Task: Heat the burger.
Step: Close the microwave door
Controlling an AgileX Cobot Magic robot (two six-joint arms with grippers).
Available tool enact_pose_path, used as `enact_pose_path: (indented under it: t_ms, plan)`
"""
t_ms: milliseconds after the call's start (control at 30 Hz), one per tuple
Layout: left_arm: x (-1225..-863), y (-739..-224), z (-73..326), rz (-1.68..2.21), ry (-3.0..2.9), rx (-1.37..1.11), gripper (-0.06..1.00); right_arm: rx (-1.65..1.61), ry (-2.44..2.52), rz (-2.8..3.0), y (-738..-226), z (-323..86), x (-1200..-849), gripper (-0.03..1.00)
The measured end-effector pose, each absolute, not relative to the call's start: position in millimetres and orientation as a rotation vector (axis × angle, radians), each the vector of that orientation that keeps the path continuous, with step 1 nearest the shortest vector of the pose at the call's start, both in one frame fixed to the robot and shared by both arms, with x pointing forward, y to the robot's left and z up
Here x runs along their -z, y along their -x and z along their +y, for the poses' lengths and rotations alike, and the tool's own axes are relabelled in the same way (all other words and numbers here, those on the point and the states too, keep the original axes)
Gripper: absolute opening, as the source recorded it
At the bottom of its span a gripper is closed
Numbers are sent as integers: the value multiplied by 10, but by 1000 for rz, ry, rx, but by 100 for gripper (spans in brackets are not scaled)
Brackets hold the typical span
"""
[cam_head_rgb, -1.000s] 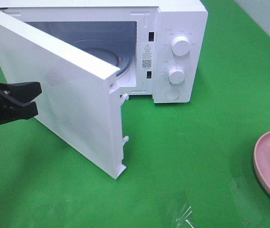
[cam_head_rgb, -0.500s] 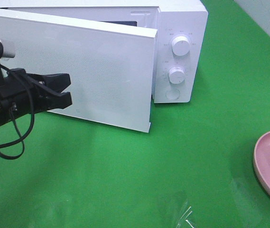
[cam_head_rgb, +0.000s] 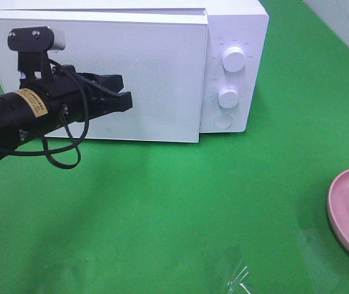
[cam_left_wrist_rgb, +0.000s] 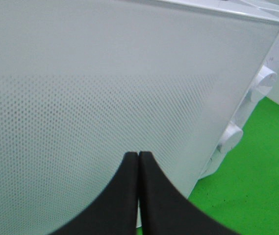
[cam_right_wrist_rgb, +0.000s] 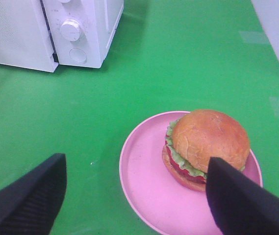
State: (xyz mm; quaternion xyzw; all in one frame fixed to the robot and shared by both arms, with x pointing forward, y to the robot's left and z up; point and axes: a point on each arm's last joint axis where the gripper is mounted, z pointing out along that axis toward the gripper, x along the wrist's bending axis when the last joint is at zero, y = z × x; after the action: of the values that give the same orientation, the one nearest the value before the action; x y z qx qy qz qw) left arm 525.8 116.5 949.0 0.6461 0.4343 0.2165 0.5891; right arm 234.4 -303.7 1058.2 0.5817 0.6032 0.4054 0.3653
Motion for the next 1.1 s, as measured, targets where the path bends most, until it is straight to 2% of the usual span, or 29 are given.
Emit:
enact_pose_path:
  t_ms: [800,1100]
  plan:
    - [-9507,-5754,677,952,-1541,-497,0,-1042,-1496,1551,-2344,-3037,-10582,75]
    - [-9430,-5887,544,892,-1586,-572,0,-1042,-1496,1551,-2344,-3037,-10582,75]
